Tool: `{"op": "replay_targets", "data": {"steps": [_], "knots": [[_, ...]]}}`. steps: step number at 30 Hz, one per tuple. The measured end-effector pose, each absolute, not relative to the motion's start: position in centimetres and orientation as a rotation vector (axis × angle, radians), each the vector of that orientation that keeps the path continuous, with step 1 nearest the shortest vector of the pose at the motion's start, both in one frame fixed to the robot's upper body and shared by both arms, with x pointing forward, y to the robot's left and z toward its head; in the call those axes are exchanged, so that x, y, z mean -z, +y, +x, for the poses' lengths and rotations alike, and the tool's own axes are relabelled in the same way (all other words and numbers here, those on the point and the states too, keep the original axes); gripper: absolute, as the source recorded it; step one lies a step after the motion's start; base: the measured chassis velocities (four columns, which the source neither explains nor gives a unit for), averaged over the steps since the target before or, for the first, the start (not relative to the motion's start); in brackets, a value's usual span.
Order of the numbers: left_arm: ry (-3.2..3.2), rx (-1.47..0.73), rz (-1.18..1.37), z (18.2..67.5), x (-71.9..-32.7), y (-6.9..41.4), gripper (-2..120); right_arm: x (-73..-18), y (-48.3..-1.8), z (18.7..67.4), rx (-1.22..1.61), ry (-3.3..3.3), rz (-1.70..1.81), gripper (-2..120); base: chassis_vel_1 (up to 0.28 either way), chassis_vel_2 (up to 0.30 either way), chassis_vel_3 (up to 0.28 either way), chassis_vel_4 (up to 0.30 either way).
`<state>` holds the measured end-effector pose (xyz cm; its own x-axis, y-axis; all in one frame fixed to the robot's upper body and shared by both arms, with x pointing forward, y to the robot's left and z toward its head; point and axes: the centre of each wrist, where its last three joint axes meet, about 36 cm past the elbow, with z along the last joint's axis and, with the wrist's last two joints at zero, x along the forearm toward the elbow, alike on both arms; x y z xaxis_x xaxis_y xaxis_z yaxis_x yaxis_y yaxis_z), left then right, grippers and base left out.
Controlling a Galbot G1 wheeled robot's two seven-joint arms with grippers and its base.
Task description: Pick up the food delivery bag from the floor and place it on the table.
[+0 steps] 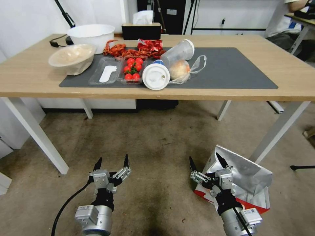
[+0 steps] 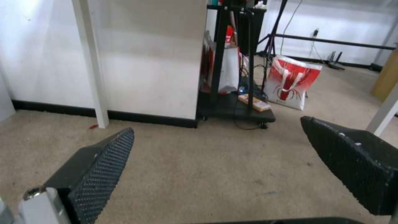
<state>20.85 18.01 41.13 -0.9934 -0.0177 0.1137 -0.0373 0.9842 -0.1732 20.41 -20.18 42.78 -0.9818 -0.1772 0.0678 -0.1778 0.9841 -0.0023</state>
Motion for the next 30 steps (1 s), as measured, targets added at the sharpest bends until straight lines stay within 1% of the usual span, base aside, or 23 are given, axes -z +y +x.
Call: {"op": "replay_targets", "data": {"steps": [30], "knots": [[-3.024,-0.259,0.050,20.69,-41.09,18.08,100,-42.72,-20.27,20.37,-0.016,-3.067,0.294,100,0.000,0.000,0.000,0.000]]}}
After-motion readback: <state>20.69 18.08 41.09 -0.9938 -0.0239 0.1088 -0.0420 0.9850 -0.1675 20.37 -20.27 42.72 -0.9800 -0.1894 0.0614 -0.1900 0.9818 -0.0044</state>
